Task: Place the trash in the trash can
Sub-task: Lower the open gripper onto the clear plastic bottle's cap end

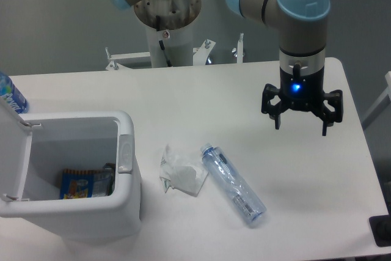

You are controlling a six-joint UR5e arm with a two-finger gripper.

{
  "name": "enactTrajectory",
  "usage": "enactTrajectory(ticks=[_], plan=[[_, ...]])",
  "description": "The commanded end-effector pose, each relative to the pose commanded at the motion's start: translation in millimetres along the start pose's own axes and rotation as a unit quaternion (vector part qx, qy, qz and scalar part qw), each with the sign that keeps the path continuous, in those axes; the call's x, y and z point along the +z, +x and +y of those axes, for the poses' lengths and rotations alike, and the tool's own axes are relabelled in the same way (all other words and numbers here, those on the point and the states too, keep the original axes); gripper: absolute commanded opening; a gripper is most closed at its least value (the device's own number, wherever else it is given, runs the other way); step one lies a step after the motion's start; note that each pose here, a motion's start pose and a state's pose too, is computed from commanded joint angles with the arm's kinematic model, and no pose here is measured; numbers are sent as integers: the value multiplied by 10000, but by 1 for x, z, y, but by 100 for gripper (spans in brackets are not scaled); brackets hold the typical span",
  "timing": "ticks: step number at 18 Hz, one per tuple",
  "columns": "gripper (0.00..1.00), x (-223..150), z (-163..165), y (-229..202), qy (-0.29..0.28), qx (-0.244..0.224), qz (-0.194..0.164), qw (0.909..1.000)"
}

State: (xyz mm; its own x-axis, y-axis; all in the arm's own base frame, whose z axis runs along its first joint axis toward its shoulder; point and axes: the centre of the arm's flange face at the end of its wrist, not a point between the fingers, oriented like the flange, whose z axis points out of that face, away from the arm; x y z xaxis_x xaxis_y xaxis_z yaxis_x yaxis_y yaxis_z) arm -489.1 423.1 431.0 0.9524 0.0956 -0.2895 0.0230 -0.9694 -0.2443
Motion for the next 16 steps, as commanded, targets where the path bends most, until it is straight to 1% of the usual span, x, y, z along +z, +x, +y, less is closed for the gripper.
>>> enactTrajectory(ticks=[3,5,7,9,13,14,16], plan=[[100,2,-2,-7,43,-9,-92,9999],[100,1,-4,-10,118,7,-225,9997],[100,12,-4,-10,75,10,-180,9998],[100,33,-3,-12,36,-31,-124,9999],[100,62,-1,-5,-12,-697,0,9976],[100,69,-3,-1,-31,-863,55,9963],[100,76,-15,11,-24,-1051,149,9943]])
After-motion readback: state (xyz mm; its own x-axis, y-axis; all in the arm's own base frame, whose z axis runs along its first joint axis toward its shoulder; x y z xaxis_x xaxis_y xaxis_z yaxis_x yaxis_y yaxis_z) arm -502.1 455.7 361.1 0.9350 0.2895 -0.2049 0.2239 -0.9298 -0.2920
